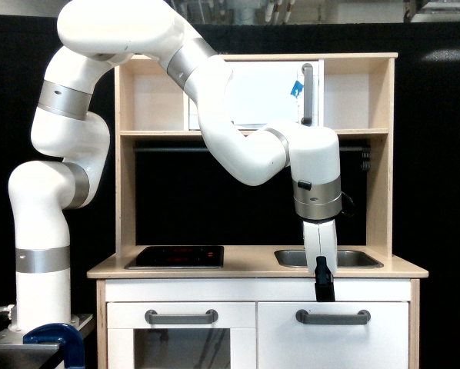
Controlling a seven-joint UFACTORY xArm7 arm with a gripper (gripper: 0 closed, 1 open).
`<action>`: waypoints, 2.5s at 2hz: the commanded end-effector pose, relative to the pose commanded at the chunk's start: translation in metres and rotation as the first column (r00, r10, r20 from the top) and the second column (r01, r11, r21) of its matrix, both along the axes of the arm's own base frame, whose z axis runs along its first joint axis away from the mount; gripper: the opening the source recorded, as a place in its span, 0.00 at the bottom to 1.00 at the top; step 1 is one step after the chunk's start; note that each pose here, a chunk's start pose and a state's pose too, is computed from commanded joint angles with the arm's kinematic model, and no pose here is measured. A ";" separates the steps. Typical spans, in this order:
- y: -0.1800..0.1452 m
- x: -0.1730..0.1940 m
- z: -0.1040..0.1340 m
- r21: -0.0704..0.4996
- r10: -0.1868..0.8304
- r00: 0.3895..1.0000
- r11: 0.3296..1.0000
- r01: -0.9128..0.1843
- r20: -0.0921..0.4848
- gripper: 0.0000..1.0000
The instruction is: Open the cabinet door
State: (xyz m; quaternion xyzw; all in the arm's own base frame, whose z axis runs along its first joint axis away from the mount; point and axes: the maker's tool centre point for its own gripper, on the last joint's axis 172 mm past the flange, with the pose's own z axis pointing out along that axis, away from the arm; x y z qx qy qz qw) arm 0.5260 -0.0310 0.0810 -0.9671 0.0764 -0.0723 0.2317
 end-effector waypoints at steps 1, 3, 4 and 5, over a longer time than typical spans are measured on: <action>0.005 0.005 -0.006 0.014 0.080 0.997 0.997 -0.081 0.020 1.00; 0.008 0.007 -0.012 -0.011 0.234 0.967 0.972 -0.234 0.104 1.00; 0.028 0.008 -0.036 -0.011 0.234 0.967 0.972 -0.234 0.104 1.00; 0.062 0.021 -0.061 -0.011 0.234 0.967 0.972 -0.234 0.104 1.00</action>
